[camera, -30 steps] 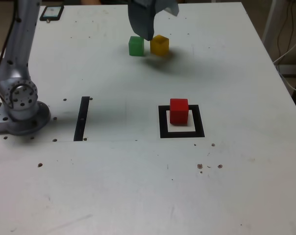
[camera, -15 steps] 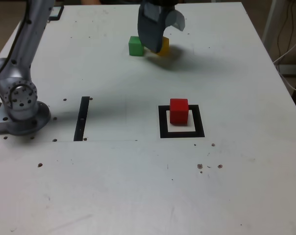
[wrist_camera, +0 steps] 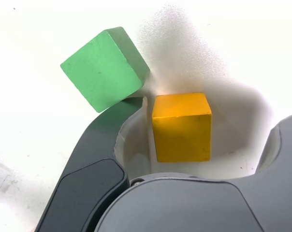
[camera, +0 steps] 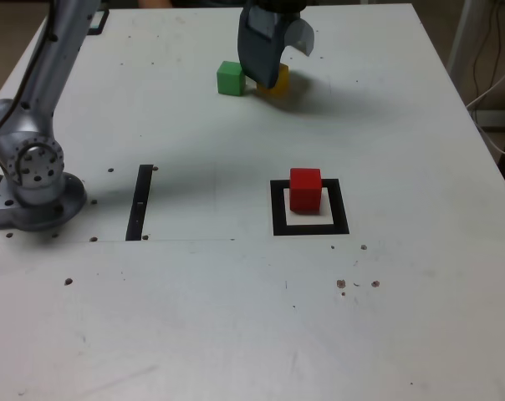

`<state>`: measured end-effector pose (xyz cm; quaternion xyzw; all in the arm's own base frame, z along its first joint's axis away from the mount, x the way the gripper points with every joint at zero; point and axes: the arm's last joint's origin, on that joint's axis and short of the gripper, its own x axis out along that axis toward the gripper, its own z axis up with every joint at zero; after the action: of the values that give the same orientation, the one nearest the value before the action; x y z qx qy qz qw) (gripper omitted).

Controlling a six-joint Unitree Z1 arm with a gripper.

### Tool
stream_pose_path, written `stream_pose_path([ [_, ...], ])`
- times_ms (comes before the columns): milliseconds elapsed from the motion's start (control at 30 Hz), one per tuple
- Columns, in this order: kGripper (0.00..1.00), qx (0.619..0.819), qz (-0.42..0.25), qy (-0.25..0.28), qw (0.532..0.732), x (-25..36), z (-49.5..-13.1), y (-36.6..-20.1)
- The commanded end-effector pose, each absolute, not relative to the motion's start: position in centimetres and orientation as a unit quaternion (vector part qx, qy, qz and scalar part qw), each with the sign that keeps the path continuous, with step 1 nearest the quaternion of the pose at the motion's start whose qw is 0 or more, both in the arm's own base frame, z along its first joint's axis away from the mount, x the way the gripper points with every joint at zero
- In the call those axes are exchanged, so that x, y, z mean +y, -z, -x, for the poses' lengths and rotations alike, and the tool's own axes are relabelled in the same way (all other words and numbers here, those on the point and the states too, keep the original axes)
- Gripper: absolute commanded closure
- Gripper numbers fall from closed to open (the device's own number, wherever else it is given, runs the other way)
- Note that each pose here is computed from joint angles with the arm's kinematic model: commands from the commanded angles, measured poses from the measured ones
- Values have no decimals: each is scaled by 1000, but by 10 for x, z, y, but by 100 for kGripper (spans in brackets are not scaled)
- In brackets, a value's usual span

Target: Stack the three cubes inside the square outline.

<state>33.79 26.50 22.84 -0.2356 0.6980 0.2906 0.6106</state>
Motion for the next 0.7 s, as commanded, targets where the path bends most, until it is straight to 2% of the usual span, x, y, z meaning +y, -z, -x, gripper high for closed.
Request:
stream_pose_path([
  [0, 17, 697, 238, -289, 611, 269, -337, -227],
  [333, 35, 685, 256, -283, 620, 281, -332, -225],
  [533, 38, 682, 259, -278, 625, 282, -332, -224],
  [667, 50, 682, 257, -280, 625, 282, -331, -222],
])
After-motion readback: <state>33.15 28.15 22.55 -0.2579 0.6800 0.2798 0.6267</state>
